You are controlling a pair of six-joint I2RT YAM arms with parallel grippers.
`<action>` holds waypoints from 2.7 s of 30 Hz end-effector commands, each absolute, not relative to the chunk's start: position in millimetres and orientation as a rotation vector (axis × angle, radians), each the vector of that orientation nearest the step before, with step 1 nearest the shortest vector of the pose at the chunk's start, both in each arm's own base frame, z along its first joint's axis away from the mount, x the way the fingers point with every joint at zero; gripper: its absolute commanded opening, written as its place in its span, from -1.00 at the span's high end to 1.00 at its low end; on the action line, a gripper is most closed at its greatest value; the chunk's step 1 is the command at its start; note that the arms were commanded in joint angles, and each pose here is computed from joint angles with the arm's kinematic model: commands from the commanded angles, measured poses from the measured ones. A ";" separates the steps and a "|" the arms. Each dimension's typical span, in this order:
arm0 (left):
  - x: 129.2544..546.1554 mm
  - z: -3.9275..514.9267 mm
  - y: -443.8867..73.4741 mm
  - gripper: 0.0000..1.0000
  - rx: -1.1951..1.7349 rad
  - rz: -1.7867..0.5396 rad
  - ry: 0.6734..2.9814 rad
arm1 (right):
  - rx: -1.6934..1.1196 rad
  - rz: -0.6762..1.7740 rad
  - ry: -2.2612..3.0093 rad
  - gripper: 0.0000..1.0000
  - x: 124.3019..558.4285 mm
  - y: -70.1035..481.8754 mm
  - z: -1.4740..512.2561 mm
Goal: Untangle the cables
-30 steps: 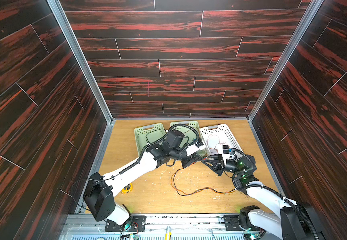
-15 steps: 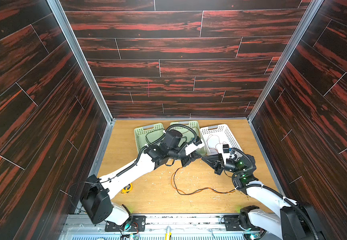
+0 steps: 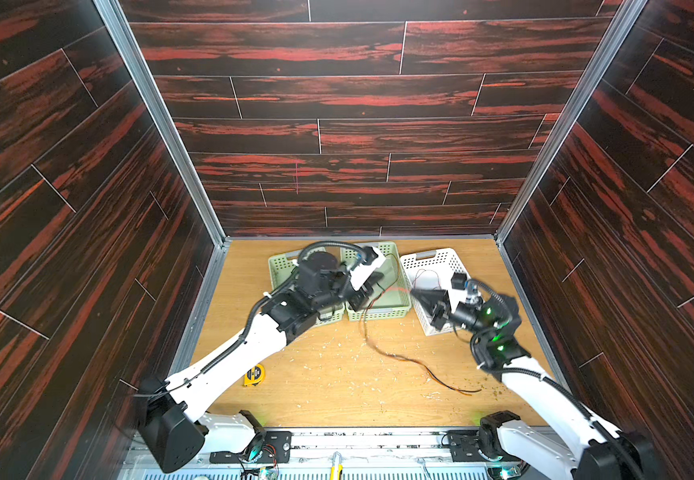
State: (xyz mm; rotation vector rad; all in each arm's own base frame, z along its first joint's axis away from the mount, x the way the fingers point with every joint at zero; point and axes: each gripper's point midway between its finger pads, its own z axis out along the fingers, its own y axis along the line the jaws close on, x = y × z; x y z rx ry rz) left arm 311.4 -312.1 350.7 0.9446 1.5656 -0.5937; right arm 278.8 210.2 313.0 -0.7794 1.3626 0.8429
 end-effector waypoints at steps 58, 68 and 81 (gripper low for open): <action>426.8 671.5 -96.8 1.00 0.184 -0.344 1.134 | -0.032 0.309 1.936 1.00 291.1 55.3 161.7; 427.6 661.5 -112.5 1.00 0.232 -0.487 1.161 | -0.305 0.600 1.864 1.00 277.9 109.5 168.2; 405.1 637.4 -161.6 1.00 0.390 -0.721 1.222 | -0.610 0.878 1.783 0.66 259.8 168.3 176.5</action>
